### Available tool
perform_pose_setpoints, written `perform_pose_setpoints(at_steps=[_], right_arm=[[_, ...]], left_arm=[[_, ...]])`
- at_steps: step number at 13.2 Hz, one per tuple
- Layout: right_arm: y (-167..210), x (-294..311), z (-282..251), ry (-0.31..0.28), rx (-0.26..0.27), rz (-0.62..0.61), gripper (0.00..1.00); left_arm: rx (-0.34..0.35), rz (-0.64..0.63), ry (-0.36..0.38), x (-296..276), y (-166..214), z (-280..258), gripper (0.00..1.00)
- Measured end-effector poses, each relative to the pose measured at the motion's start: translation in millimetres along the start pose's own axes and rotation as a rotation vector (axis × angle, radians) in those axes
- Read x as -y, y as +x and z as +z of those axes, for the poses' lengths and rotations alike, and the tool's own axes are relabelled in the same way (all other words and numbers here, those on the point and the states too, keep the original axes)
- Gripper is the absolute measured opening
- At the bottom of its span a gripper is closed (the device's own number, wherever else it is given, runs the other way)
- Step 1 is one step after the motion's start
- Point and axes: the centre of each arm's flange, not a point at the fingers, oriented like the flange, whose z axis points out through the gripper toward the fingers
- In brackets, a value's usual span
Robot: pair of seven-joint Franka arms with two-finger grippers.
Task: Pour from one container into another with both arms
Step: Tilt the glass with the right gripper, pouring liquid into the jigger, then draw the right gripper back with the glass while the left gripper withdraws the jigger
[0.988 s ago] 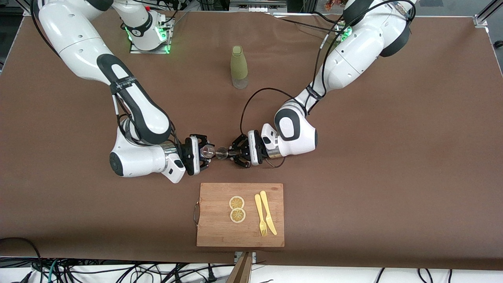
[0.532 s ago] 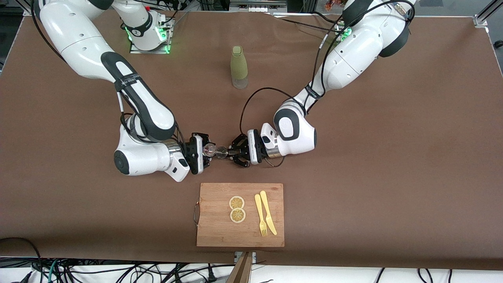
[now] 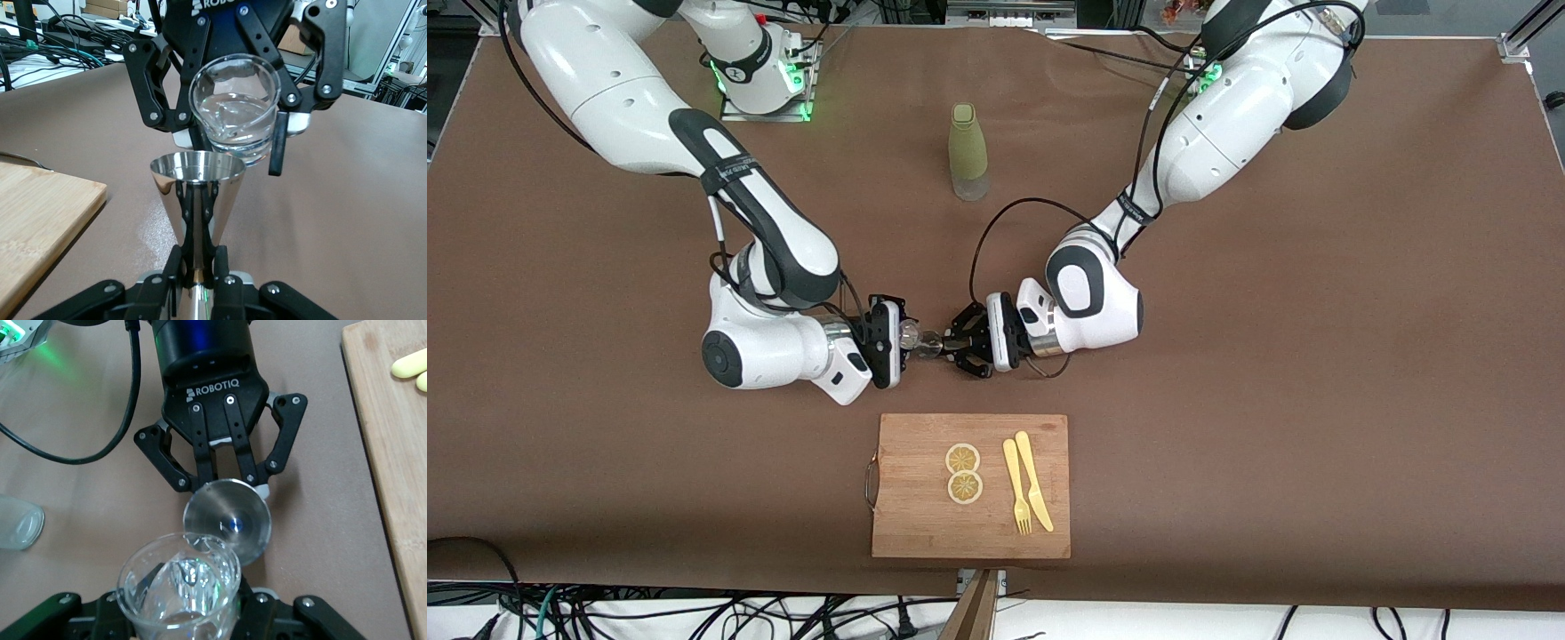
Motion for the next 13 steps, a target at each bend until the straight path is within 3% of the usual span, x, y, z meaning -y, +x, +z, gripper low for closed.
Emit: perform_pose_setpoints(at_steps=[6,13], right_arm=[[10,6,3,-0.022,0.066,-0.002,0.41],[7,3,-3,-0.031,0.049,-0.001,0.41]], left_arm=[[0.003,0.002,0.003,1,-1,-1,0.22],[0.003,0.002,0.003,1,-1,-1,0.22]])
